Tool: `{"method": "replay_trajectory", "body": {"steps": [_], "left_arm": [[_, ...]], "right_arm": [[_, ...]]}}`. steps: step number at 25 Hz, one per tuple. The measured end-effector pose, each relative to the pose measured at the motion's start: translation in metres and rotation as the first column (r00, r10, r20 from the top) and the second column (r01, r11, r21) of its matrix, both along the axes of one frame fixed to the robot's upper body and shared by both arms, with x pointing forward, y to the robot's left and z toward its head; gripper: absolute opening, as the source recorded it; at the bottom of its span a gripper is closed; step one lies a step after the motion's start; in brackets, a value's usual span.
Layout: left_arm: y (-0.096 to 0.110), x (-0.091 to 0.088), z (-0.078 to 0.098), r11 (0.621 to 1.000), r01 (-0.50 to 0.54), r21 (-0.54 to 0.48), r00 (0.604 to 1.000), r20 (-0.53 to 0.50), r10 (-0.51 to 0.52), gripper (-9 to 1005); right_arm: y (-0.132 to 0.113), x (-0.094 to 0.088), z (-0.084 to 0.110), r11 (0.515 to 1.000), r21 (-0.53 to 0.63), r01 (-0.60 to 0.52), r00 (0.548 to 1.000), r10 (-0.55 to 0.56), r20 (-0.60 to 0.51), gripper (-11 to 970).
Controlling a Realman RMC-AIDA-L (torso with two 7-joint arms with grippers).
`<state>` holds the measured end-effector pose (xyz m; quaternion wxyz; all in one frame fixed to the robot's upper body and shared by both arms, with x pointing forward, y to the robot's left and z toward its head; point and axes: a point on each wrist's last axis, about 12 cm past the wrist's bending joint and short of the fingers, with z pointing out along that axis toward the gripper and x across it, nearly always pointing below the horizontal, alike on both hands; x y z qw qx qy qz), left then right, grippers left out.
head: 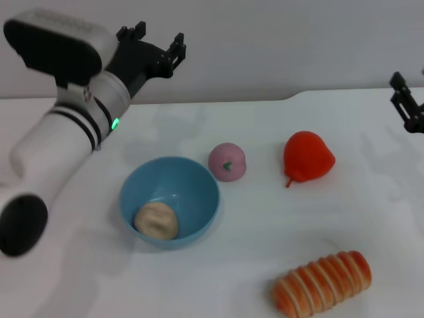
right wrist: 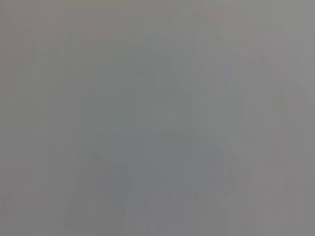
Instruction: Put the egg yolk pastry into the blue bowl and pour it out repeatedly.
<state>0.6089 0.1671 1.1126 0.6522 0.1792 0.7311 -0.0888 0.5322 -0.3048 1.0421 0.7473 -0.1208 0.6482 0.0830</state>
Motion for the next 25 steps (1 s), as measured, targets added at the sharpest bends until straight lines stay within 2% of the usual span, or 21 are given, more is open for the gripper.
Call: {"method": "replay_trajectory", "body": {"steps": [3, 9, 12, 18, 25], "left_arm": [[-0.003, -0.012, -0.011, 1.000, 0.013, -0.019, 0.999, 0.051, -0.013, 668], [0.015, -0.024, -0.034, 0.989, -0.034, -0.147, 0.998, 0.051, 0.042, 666], [0.019, -0.026, -0.040, 0.983, -0.039, -0.179, 0.998, 0.038, 0.047, 666], [0.018, -0.033, -0.049, 0.987, -0.023, -0.160, 1.000, 0.012, 0.026, 666], [0.015, -0.038, -0.053, 0.988, -0.010, -0.155, 1.000, 0.004, 0.011, 666]], "right_arm": [[-0.007, -0.006, -0.005, 0.996, 0.054, 0.066, 0.998, -0.066, -0.011, 529], [-0.021, -0.020, -0.013, 0.970, 0.144, 0.198, 0.980, -0.194, -0.039, 529], [-0.022, -0.022, -0.015, 0.966, 0.152, 0.208, 0.978, -0.203, -0.048, 529], [-0.022, -0.026, -0.019, 0.950, 0.230, 0.211, 0.977, -0.195, -0.090, 529], [-0.024, -0.027, -0.020, 0.948, 0.233, 0.217, 0.975, -0.199, -0.099, 529]]}}
